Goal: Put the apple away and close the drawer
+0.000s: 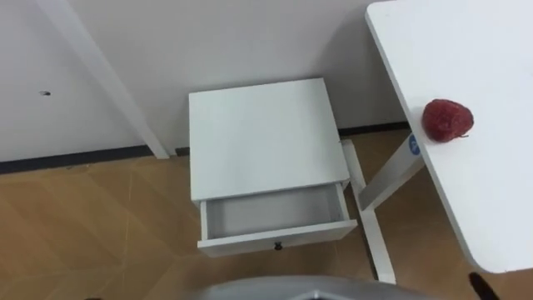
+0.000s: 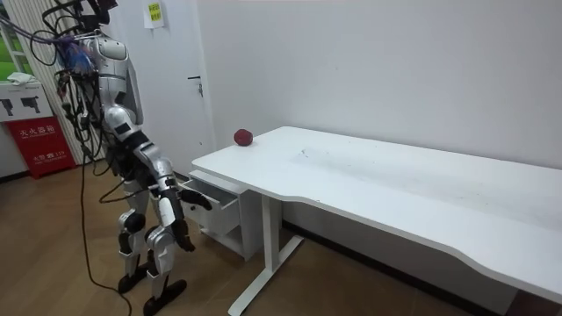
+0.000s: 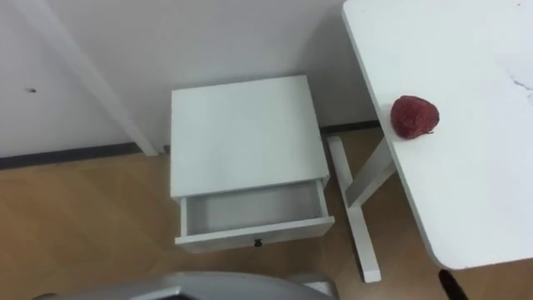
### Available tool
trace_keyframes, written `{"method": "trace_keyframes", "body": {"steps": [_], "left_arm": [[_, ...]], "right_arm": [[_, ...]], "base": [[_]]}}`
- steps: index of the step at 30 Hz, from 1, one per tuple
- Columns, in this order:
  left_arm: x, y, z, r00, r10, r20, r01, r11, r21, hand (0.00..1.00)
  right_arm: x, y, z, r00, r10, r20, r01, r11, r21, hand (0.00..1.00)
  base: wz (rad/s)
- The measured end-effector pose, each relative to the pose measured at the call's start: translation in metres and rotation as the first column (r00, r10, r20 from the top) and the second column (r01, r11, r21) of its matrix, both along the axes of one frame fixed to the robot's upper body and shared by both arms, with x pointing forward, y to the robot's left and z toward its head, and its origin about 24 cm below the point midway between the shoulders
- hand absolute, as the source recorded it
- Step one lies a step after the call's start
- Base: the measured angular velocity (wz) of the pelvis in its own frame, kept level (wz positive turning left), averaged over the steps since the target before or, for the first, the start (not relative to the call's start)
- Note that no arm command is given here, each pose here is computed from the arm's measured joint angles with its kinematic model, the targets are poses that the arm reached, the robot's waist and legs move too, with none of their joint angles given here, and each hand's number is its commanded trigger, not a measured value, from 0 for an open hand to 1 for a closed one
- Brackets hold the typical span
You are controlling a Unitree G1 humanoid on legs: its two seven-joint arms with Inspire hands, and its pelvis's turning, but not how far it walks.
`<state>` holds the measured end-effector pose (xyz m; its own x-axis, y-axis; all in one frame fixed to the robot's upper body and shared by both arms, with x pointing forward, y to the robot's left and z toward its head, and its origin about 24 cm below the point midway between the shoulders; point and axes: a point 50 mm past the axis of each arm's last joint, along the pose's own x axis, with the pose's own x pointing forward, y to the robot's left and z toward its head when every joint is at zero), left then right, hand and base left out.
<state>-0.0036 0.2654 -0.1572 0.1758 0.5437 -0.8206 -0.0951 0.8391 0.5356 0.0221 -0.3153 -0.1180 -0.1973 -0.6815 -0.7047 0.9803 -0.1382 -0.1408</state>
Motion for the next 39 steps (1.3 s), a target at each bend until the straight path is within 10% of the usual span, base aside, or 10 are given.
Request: {"method": "trace_keyframes", "body": {"steps": [16,23,39], "left_arm": [[0.013,0.004,0.003,0.996,-0.063,0.070,0.062,0.998,0.011,0.00],[0.024,-0.003,0.001,0.986,-0.146,0.076,0.147,0.989,-0.005,0.00],[0.023,-0.007,-0.001,0.978,-0.197,0.065,0.199,0.979,-0.040,0.00]], "right_arm": [[0.047,-0.015,0.071,0.997,-0.038,-0.072,0.003,0.901,-0.434,0.00],[0.088,-0.008,0.131,0.991,0.133,-0.031,-0.108,0.621,-0.776,0.00],[0.141,0.034,0.180,0.821,0.562,-0.099,-0.289,0.259,-0.922,0.00]], "base": [[-0.04],[-0.02],[0.03]]}}
